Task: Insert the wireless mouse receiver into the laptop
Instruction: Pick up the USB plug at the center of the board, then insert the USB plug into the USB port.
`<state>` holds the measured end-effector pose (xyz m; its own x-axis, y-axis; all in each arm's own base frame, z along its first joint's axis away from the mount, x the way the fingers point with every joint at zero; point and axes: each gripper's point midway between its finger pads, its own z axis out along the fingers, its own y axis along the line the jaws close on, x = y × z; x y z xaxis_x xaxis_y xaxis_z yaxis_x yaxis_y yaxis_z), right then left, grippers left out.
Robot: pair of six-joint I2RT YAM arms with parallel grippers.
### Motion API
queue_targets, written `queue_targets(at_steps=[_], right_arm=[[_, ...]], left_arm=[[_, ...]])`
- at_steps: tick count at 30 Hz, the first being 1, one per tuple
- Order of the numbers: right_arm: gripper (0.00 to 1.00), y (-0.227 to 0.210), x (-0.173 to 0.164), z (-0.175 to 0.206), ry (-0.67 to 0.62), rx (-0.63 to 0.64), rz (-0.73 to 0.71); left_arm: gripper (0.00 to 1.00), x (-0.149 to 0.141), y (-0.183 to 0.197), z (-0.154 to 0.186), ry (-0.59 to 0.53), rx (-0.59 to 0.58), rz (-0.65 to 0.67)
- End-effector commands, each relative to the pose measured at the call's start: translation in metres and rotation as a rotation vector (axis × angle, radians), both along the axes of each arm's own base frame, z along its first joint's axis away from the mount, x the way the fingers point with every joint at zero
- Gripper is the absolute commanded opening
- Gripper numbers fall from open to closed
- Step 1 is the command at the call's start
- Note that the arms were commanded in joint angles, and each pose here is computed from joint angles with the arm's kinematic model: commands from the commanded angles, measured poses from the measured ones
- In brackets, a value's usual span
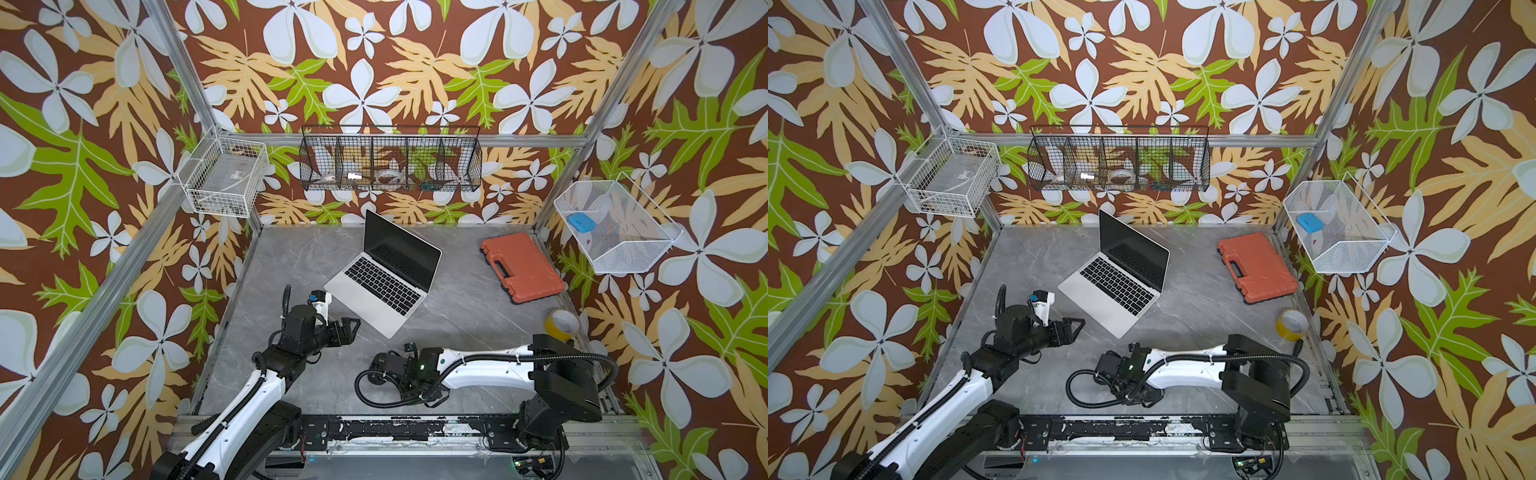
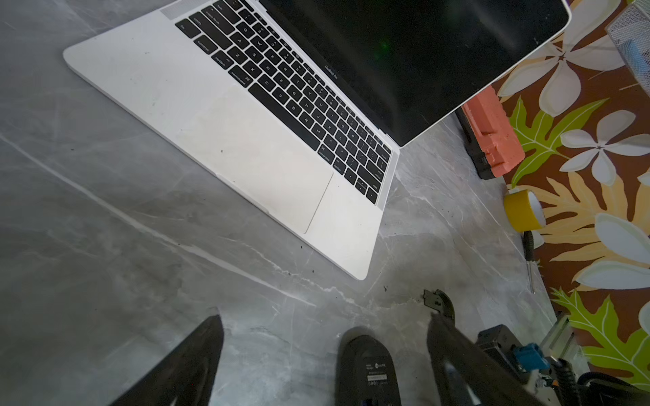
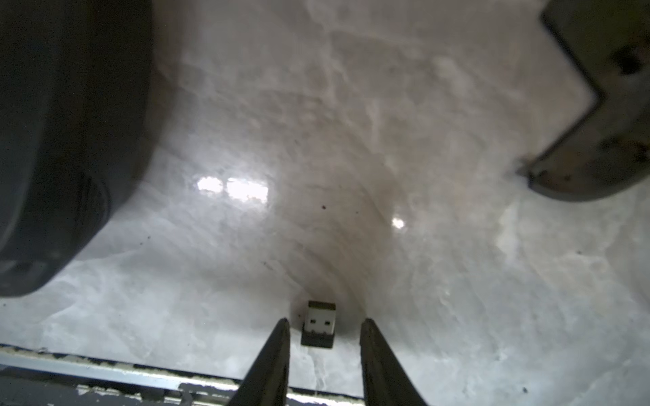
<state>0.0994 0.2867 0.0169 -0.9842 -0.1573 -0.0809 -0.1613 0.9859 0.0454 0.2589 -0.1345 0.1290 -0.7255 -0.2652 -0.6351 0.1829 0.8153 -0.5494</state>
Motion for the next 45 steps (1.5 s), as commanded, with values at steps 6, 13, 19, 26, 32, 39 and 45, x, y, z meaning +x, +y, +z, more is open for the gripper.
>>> queue_targets(at_steps=[6,13,19,26,32,39,45], right_arm=[[0.26,-0.004,-0.005,-0.002,0.017,-0.03,0.005],[0.21,-0.009,-0.001,-0.006,0.0,-0.064,0.022],[0.14,-0.009,0.007,-0.007,-0.017,-0.064,0.049],[0.08,0.002,0.063,0.033,-0.13,0.005,0.282],[0.06,-0.019,0.128,0.049,-0.187,-0.027,0.554],[0.05,-0.046,0.189,0.041,-0.203,-0.099,0.785],[0.03,-0.061,0.218,0.02,-0.169,-0.091,0.913]], left_arm=[[0.92,0.002,-0.001,0.004,-0.017,-0.008,-0.007],[0.92,0.002,-0.002,0.006,-0.023,-0.012,-0.011],[0.92,0.003,-0.002,0.007,-0.029,-0.012,-0.009],[0.92,0.034,-0.004,0.021,-0.065,-0.012,-0.053],[0.86,0.11,0.013,0.032,-0.033,0.162,-0.06],[0.83,0.18,0.033,-0.001,0.107,0.466,-0.109],[0.84,0.211,0.041,-0.029,0.157,0.555,-0.124]])
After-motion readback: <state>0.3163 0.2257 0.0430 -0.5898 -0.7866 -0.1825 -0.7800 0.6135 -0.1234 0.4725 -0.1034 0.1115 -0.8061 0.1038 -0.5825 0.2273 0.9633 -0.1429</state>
